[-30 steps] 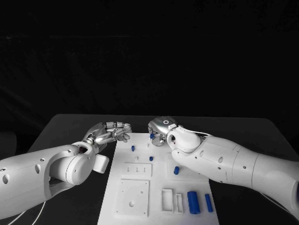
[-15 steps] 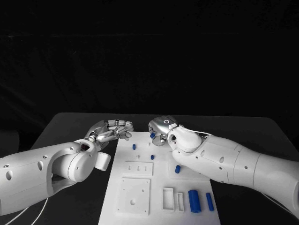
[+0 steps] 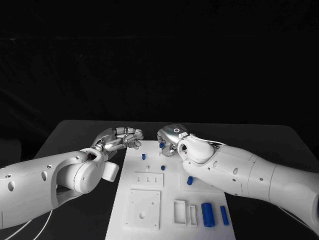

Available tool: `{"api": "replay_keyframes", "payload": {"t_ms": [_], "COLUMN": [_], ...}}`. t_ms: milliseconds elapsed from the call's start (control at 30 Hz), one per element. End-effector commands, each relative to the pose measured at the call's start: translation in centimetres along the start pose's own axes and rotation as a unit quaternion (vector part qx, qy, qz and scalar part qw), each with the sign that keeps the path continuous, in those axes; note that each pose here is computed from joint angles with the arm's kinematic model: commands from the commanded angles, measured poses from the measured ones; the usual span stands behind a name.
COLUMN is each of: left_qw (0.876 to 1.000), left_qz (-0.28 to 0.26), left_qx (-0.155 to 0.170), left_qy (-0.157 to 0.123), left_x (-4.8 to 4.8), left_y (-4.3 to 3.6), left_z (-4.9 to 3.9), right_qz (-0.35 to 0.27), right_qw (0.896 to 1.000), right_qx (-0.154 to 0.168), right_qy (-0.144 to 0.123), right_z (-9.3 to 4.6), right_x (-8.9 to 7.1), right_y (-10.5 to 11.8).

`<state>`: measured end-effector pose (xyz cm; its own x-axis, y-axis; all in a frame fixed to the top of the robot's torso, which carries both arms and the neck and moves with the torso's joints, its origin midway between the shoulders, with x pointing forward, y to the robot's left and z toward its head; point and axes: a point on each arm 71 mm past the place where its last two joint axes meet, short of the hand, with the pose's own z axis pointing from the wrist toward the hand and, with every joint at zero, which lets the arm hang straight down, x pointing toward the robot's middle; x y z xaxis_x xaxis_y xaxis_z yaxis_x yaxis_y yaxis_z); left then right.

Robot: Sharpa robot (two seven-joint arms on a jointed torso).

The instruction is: Assemble the parts on the task board

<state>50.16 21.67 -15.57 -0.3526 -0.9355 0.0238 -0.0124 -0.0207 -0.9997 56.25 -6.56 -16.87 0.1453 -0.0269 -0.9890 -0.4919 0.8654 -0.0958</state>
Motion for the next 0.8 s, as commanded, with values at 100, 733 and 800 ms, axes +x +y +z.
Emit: {"api": "replay_keyframes", "payload": {"t_ms": [100,733,800], "left_qw": [1.0,1.0,1.0], "left_qz": [-0.004,-0.003,-0.002], "left_qx": [0.006,0.008,0.009], "left_qy": [0.01,0.011,0.011], "left_x": [0.37,0.44,0.43], "left_y": [-0.34,-0.55,-0.59], "left_z": [0.09,0.16,0.18], "right_qz": [-0.009,-0.011,-0.009], "right_qw": [1.0,1.0,1.0], "right_qx": [-0.003,0.002,0.003], "right_qy": [0.012,0.023,0.023], "right_z": [0.06,0.11,0.11], "right_x": [0.46,0.86,0.92], "right_y": [-0.06,-0.45,-0.48]}}
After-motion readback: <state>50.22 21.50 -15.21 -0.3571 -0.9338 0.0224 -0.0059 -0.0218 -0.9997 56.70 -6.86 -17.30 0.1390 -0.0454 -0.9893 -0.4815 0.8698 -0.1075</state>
